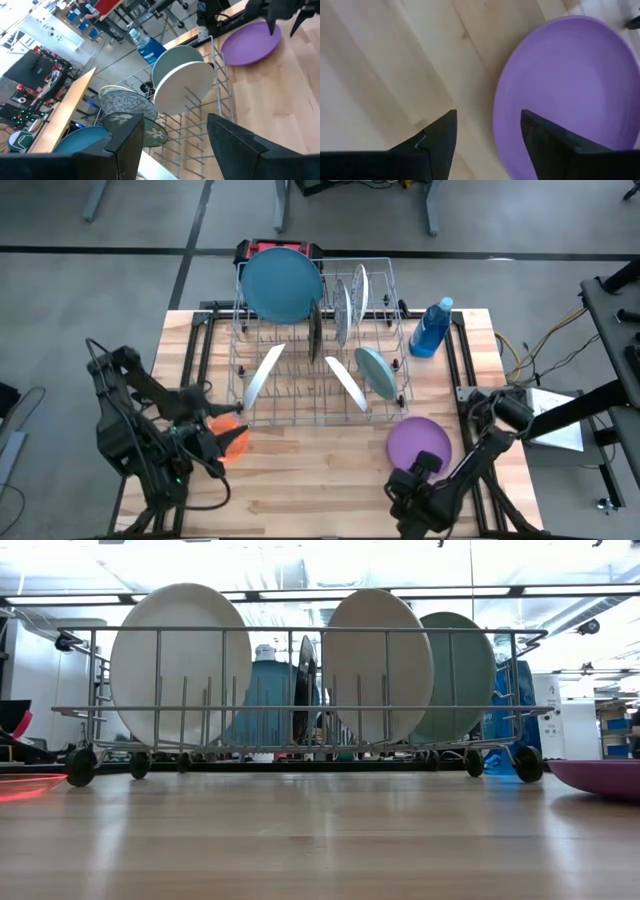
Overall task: Sort dishes
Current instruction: Put the purple plate in the dish rack
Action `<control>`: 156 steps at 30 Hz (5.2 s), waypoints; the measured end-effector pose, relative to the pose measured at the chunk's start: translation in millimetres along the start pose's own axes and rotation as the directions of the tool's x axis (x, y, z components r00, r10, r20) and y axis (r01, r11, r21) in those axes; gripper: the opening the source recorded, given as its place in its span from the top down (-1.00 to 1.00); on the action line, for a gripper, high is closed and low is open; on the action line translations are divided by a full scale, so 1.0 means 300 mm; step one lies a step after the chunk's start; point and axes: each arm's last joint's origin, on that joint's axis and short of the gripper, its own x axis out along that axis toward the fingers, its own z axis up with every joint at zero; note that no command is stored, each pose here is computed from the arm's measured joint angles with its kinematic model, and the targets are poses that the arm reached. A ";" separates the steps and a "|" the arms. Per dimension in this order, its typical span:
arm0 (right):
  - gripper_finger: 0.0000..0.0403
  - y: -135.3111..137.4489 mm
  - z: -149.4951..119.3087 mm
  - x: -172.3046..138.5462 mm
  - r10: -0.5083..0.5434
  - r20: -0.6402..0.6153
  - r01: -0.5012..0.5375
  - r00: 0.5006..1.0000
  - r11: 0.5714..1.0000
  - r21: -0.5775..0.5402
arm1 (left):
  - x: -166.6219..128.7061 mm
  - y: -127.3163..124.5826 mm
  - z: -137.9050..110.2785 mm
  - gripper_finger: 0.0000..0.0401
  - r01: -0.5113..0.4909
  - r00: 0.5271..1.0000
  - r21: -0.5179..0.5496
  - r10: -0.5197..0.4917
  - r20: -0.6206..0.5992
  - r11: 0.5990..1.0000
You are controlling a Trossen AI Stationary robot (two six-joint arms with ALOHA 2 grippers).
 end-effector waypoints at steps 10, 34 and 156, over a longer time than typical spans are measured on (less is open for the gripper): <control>0.11 -0.023 0.040 0.077 -0.070 -0.053 0.067 0.996 0.996 -0.061 | 0.025 -0.091 0.014 -0.03 -0.007 1.000 -0.039 0.006 -0.012 0.999; 0.86 -0.008 0.037 0.171 0.115 -0.107 -0.137 0.988 0.963 -0.233 | 0.021 -0.197 0.067 -0.03 0.207 0.976 -0.367 -0.216 0.015 0.907; 0.18 0.031 0.399 -0.139 -0.184 0.853 0.379 0.487 0.925 -0.017 | 0.137 0.077 0.077 0.99 -0.203 0.979 -0.167 0.204 -0.010 0.965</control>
